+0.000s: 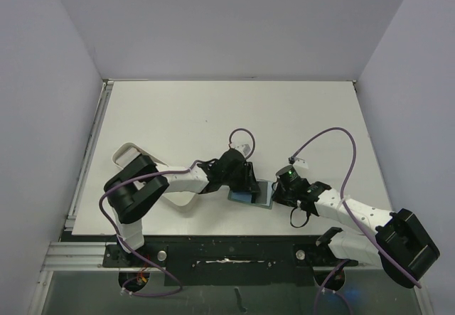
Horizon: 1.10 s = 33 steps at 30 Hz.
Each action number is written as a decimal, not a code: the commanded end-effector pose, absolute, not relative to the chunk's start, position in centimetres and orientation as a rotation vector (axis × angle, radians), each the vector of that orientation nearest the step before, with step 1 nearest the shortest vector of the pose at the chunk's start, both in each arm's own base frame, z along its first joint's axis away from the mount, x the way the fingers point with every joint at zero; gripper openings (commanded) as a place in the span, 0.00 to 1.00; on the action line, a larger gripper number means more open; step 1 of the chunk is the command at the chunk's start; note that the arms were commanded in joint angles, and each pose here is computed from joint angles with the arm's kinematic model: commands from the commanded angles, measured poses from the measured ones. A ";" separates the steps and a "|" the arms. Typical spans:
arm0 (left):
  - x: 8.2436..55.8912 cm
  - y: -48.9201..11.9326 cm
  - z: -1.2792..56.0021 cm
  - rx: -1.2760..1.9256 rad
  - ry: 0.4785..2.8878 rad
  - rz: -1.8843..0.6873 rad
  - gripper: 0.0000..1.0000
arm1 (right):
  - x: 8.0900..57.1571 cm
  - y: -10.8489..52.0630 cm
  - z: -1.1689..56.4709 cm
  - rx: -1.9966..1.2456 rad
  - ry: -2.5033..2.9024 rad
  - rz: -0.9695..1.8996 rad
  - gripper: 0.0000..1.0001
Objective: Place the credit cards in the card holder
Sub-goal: Insert the credit card into the card holder.
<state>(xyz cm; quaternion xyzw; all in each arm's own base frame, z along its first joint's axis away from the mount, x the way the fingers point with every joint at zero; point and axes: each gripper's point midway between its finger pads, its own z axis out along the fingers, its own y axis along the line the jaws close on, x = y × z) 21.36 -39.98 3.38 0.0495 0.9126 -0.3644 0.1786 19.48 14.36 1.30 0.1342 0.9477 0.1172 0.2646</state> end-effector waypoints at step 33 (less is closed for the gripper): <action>23.3 -39.9 9.0 0.141 2.406 -1.105 0.42 | 22.0 15.3 7.4 0.337 2.406 0.451 0.20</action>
